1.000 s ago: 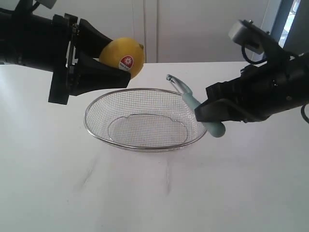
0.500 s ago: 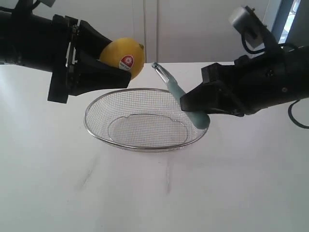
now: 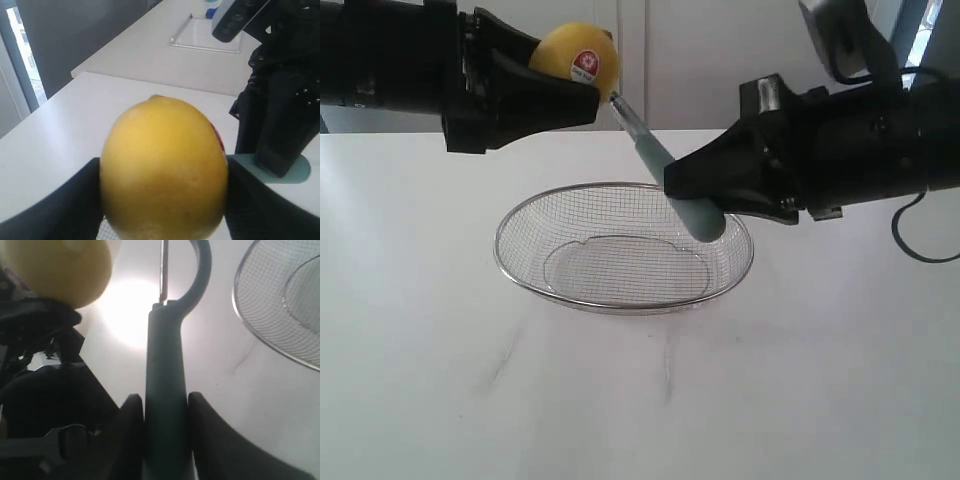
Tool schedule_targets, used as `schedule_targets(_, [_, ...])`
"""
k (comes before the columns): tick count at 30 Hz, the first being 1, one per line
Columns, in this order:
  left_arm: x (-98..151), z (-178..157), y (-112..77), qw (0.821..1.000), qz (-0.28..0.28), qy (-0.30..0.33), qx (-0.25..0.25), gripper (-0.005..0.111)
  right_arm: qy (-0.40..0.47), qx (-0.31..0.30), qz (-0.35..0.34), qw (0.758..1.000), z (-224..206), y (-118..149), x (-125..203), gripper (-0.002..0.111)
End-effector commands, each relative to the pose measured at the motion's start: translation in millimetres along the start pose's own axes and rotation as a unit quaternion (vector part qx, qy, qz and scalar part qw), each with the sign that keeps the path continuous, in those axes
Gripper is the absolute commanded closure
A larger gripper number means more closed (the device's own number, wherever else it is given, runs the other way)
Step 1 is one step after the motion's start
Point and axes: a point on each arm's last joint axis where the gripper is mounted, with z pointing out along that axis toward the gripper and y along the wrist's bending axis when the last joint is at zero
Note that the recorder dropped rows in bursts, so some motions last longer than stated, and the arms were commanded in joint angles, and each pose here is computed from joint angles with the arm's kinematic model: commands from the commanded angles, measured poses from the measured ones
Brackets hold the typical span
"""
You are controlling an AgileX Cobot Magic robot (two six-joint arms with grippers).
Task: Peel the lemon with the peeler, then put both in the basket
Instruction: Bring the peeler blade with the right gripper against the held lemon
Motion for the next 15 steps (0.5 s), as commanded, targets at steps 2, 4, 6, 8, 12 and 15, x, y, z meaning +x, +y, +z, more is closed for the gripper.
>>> schedule_targets(2, [-6.9, -2.0, -2.3, 1.000, -0.009, -0.023, 0.012, 0.107, 0.000, -0.027, 0.007, 1.000, -2.2, 5.6, 1.0, 0.108])
schedule_targets(4, [-7.0, -2.0, -2.7, 1.000, -0.009, -0.023, 0.014, 0.107, 0.000, -0.042, 0.021, 0.999, -2.4, 8.3, 0.8, 0.108])
schedule_targets(6, [-7.0, -2.0, -2.7, 1.000, -0.009, -0.023, 0.014, 0.107, 0.001, -0.060, 0.029, 0.998, -2.7, 11.7, 1.0, 0.108])
schedule_targets(8, [-7.0, -2.1, -2.9, 1.000, -0.009, -0.024, 0.015, 0.107, 0.001, -0.072, 0.033, 0.997, -3.0, 13.8, 0.8, 0.108])
schedule_targets(12, [-7.2, -2.1, -3.2, 1.000, -0.002, -0.024, 0.017, 0.107, -0.005, -0.079, 0.038, 0.996, -3.2, 15.0, -0.4, 0.108])
schedule_targets(15, [-7.3, -2.1, -3.9, 0.999, 0.004, -0.025, 0.020, 0.107, -0.005, -0.079, 0.042, 0.996, -3.2, 15.0, -0.4, 0.108])
